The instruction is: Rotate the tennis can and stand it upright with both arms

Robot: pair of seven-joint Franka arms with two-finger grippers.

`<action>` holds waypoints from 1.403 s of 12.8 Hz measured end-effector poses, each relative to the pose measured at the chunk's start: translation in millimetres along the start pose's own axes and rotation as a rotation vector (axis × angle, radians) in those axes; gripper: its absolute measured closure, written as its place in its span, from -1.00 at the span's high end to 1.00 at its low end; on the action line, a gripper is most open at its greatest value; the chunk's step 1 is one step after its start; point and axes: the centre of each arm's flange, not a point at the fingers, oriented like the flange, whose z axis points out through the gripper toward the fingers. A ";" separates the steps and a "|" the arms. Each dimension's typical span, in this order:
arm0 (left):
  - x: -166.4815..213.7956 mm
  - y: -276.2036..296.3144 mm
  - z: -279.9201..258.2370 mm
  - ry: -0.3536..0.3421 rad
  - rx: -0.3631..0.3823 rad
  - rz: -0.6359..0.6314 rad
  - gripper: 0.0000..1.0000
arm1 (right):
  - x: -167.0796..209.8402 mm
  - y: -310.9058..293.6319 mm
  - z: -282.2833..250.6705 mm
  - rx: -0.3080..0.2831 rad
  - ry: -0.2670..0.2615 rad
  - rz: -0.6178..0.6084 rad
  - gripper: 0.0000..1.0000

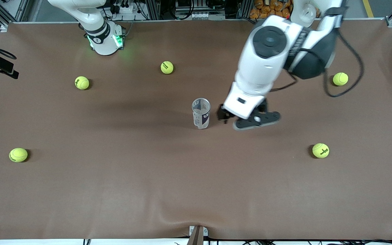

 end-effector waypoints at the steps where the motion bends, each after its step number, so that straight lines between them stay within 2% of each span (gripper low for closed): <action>1: 9.4 -15.4 -3.5 -0.007 0.008 0.011 1.00 | 0.0 0.2 0.0 0.000 0.000 0.000 1.00; 5: 56.1 -88.2 -16.2 -0.009 0.010 -0.046 1.00 | 0.1 0.3 0.0 0.000 0.000 0.001 1.00; 9: 97.9 -182.7 -33.4 -0.042 -0.046 0.008 1.00 | 0.2 0.1 0.1 0.000 0.000 0.000 1.00; 13: 101.1 -252.8 -65.4 -0.045 0.071 0.137 1.00 | 0.3 0.1 0.3 0.000 0.000 0.000 1.00; 15: 100.5 -285.1 -79.7 -0.059 0.092 0.183 1.00 | 0.4 0.0 0.3 0.000 0.000 0.000 1.00; 18: 89.8 -310.8 -83.7 -0.105 0.110 0.171 1.00 | 0.5 -0.3 0.5 0.000 0.000 0.000 1.00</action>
